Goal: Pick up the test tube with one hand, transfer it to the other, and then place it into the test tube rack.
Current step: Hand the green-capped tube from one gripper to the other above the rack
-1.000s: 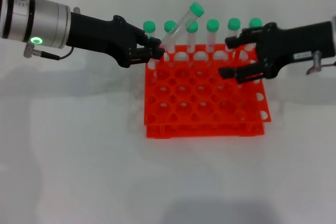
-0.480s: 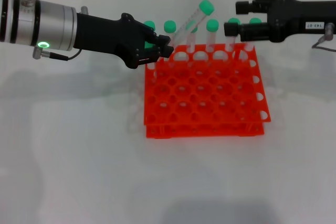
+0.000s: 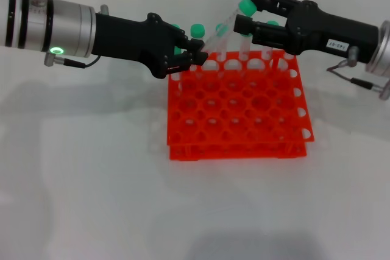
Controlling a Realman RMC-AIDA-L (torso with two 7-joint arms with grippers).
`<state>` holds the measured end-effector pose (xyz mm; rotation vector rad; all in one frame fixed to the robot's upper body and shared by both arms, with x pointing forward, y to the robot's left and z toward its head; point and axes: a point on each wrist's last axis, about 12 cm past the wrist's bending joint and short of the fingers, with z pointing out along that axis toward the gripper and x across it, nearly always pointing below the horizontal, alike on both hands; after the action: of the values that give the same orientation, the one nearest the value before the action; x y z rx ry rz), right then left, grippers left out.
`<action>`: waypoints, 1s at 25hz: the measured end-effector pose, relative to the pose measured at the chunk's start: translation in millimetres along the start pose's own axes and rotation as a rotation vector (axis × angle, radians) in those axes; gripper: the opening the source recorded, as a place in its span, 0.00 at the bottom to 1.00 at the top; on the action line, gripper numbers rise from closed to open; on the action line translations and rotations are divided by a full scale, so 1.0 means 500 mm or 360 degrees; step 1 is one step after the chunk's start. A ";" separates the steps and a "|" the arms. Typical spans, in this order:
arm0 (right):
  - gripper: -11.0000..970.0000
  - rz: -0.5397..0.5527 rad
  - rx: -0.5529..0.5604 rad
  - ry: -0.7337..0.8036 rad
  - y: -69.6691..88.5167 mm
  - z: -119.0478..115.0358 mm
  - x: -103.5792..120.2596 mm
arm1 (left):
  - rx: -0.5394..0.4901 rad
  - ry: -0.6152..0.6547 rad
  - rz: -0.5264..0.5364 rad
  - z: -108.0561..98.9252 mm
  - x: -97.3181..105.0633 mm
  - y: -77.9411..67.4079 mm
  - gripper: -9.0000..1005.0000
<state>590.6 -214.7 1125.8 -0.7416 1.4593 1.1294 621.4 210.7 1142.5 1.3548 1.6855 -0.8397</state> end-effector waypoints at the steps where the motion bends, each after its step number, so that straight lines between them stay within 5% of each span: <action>1: 0.78 -0.0004 0.0006 -0.0045 0.004 0.005 0.010 | 0.0000 0.0000 0.0003 0.001 -0.001 0.000 0.23; 25: 0.76 -0.0023 0.0138 -0.0194 0.008 0.015 0.043 | -0.0010 -0.0012 0.0047 0.002 -0.009 0.002 0.24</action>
<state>585.0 -203.6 1106.4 -0.6113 1.3888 1.0750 623.2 208.0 1145.9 1.3678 1.6569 -0.8212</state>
